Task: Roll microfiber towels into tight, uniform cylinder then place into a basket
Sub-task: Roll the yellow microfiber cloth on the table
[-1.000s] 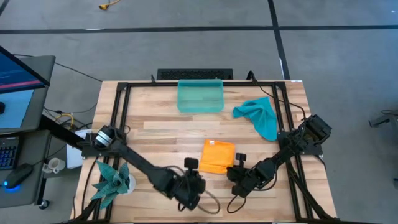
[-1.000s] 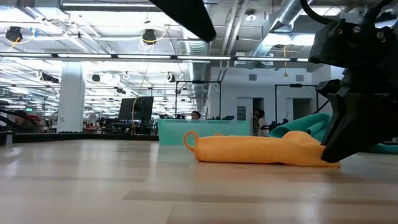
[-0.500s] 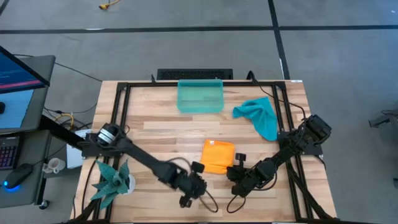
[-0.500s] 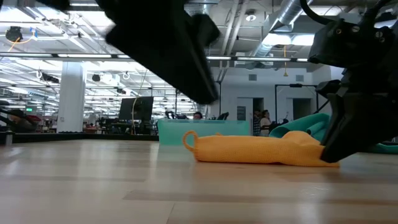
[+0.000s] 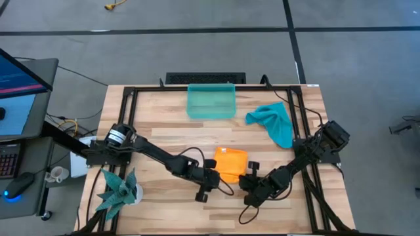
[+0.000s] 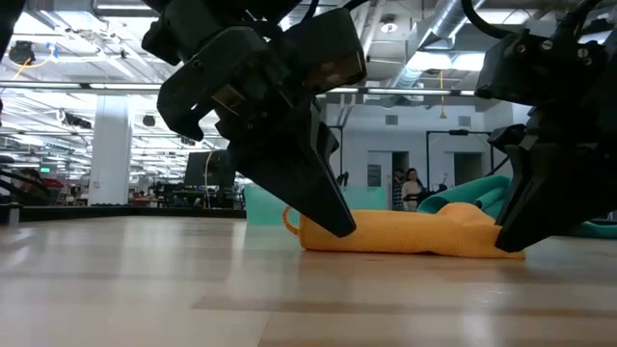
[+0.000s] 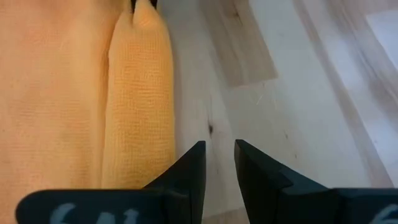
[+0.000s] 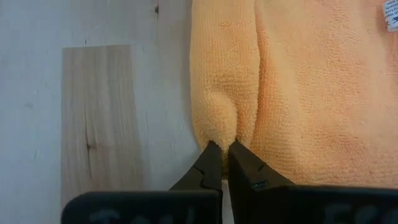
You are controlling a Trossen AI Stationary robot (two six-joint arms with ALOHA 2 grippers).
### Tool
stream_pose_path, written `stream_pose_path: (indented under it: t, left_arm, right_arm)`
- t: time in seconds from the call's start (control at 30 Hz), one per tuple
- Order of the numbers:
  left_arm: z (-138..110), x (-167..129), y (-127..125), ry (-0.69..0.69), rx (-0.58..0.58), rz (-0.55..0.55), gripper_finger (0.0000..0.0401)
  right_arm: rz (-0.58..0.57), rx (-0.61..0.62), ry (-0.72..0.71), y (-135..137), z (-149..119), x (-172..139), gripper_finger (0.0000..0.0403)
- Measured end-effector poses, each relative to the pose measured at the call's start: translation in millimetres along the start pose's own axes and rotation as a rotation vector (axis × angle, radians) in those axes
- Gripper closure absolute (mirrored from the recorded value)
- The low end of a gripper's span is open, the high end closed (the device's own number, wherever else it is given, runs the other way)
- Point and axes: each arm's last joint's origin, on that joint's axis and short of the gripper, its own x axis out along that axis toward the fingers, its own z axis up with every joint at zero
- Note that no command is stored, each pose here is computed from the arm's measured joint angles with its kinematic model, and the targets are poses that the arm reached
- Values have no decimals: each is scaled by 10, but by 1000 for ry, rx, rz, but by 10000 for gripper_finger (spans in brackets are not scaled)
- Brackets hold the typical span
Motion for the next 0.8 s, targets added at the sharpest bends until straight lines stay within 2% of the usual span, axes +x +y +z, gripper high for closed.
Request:
stream_pose_path:
  t: [0.2,0.53,0.8]
  left_arm:
    - [-5,0,-13,5,2,-3,324]
    - [-72,-35,-26,144,-21,25,324]
    - [2,-30,-67,64,-17,32,324]
  right_arm:
    - [25,38,6,3,12,-12,382]
    - [152,238,16,-60,124,-249,388]
    - [155,390,18,-128,192,-231,389]
